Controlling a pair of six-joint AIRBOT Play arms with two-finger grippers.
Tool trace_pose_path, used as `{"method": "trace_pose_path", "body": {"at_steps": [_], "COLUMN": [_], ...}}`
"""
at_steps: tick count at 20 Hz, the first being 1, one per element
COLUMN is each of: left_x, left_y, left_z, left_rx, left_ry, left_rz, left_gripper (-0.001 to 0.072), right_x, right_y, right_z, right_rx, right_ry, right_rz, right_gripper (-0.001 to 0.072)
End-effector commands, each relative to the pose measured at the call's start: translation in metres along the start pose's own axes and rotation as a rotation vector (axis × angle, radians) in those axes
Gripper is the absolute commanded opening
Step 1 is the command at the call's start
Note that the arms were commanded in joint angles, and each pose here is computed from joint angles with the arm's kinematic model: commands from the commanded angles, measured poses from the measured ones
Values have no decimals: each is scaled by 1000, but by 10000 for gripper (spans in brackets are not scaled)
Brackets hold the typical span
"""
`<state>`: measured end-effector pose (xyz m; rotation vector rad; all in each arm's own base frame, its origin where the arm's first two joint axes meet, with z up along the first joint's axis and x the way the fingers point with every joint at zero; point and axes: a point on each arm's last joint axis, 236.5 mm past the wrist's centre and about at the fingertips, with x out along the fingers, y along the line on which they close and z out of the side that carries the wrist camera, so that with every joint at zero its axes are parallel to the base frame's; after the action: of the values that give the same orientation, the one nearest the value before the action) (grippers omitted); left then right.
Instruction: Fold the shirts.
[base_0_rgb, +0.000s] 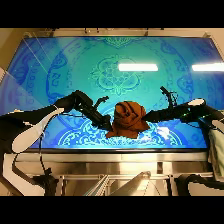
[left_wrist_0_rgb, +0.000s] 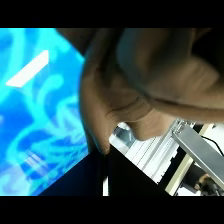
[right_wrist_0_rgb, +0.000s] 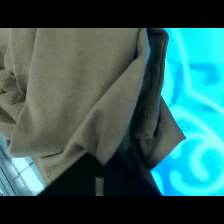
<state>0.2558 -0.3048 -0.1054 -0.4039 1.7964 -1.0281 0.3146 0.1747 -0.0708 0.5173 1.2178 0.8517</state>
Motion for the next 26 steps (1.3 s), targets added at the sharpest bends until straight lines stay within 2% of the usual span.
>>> {"method": "trace_pose_path", "body": {"at_steps": [1,4,6,8,9,11,13,16,19,22,23,24,25,26], "left_x": [-15,-87,-171,-271,-321,-406,-448,-428,-376,-312,-293,-275,-261,-250], "left_y": [-15,-62,-109,-163,-190,-239,-260,-233,-164,-62,-27,8,34,56], "left_z": [8,19,29,29,24,2,-25,-33,-12,0,-2,-6,-13,-20], "left_rx": [45,172,290,400,471,579,615,555,401,192,102,9,-70,-147], "left_ry": [-11,-101,-285,-549,-696,-971,-1104,-998,-849,-715,-675,-634,-600,-568], "left_rz": [-14,-33,11,92,147,250,314,303,258,232,222,205,174,133], "left_gripper": [18,18,18,17,18,20,21,21,22,22,18,20,140,407], "right_x": [-2,-54,-142,-277,-333,-390,-375,-310,-261,-217,-204,-192,-183,-177], "right_y": [13,65,121,191,215,230,213,162,116,47,23,-4,-29,-48], "right_z": [2,57,126,184,192,195,192,184,176,162,155,147,135,123], "right_rx": [-12,-87,-199,-338,-392,-443,-404,-379,-288,-143,-94,-26,81,150], "right_ry": [-5,-174,-457,-867,-1027,-1181,-1108,-867,-695,-534,-489,-434,-383,-335], "right_rz": [52,196,297,401,418,316,188,-10,-76,-158,-178,-194,-210,-229], "right_gripper": [23,23,23,24,24,24,24,24,24,26,139,526,703,701]}}
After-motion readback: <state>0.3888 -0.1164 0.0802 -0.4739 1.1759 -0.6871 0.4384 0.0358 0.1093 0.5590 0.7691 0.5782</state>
